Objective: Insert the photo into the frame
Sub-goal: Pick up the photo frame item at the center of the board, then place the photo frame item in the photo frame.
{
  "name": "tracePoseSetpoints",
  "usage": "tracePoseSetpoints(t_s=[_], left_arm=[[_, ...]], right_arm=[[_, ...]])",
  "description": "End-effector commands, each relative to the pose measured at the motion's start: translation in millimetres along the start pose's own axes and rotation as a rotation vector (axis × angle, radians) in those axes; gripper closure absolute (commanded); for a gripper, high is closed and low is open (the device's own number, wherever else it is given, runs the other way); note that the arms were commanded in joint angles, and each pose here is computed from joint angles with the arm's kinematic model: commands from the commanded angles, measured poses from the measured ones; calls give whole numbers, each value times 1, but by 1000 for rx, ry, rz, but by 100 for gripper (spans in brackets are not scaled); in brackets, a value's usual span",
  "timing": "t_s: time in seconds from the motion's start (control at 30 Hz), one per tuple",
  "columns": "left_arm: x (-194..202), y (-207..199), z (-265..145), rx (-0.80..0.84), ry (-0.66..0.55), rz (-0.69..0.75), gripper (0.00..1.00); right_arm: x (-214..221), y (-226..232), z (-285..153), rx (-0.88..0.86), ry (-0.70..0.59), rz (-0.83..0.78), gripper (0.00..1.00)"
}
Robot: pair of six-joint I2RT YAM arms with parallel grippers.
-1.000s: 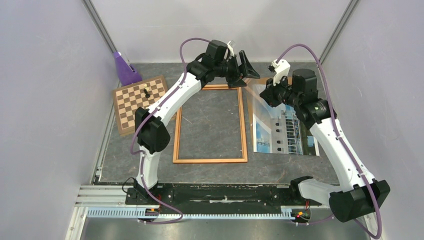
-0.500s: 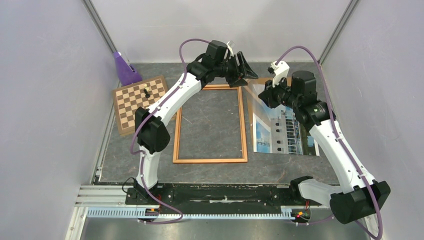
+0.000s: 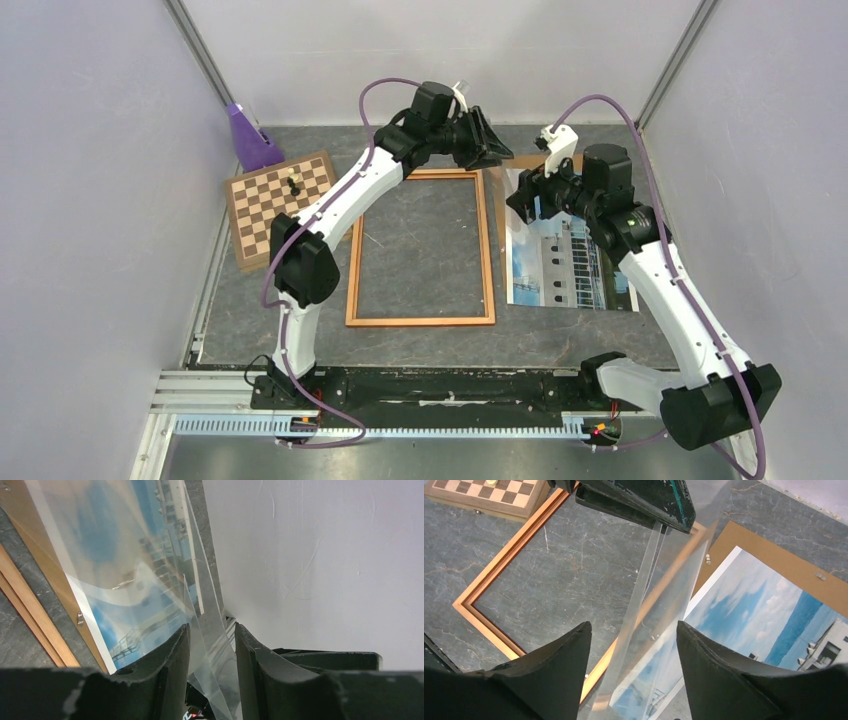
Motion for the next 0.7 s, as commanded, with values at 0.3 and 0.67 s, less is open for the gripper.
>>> tracePoseSetpoints(t_s=[0.3,0.67], left_arm=[[1,13,-25,-9,9,-41,60],[-3,15,-46,-6,-8,-36,56]], right_arm=[[-38,6,-36,24,-145,-38,16],[-46,-2,-52,55,-194,-33,14]])
Point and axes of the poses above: each gripper's point midway between its finger pads, its own z axis out along the fingers, its own y axis along the line the jaws close on, x = y × z, the point moved 6 cm from there along -z, back along the fingers, and after that the axes turned 15 degrees about z, right-handed, at the moved point
